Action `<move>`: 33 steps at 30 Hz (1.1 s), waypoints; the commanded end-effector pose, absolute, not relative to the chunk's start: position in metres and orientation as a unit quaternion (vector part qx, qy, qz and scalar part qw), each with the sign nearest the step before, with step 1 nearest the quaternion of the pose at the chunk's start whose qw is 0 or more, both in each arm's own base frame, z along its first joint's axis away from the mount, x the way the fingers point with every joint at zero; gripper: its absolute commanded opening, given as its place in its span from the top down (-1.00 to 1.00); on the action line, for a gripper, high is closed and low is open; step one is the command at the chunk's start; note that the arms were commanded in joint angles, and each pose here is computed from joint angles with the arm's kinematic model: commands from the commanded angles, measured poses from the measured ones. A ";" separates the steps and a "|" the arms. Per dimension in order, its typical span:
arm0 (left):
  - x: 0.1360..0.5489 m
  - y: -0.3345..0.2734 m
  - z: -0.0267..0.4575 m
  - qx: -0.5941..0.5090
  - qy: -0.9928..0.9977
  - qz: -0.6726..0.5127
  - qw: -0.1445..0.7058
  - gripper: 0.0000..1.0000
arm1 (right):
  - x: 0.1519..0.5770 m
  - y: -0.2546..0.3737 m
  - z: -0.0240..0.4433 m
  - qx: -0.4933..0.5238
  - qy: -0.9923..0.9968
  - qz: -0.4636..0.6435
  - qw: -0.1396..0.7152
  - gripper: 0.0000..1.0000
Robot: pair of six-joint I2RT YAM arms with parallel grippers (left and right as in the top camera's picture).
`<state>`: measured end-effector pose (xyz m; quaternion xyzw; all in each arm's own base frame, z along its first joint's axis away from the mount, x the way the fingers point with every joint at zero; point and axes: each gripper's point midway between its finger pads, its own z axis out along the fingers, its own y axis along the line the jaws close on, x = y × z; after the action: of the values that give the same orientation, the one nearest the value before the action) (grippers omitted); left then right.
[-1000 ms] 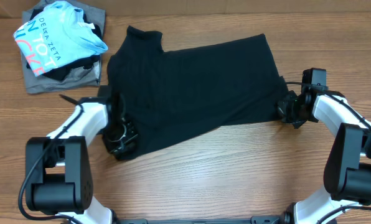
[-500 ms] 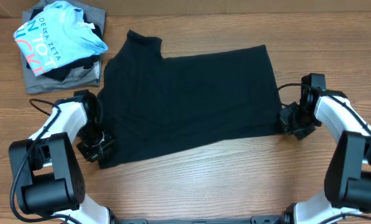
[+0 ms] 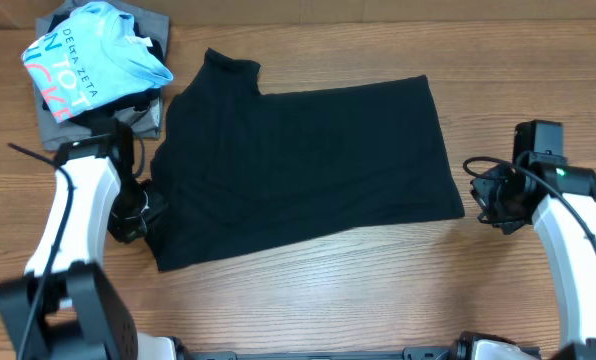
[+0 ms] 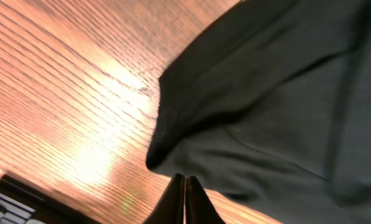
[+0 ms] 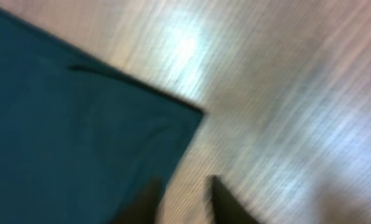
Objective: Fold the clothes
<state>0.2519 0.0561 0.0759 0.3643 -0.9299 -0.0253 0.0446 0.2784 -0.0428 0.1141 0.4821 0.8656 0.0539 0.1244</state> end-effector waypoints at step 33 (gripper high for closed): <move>0.300 -0.083 0.040 0.323 -0.943 0.066 0.041 -0.44 | 0.308 -0.002 0.135 0.365 0.899 0.183 0.158 -1.00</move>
<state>0.2942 -0.0836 0.0460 0.3129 -0.9461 0.0719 0.0431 0.3077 -0.0021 0.1363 0.3722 0.8959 0.1844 0.1575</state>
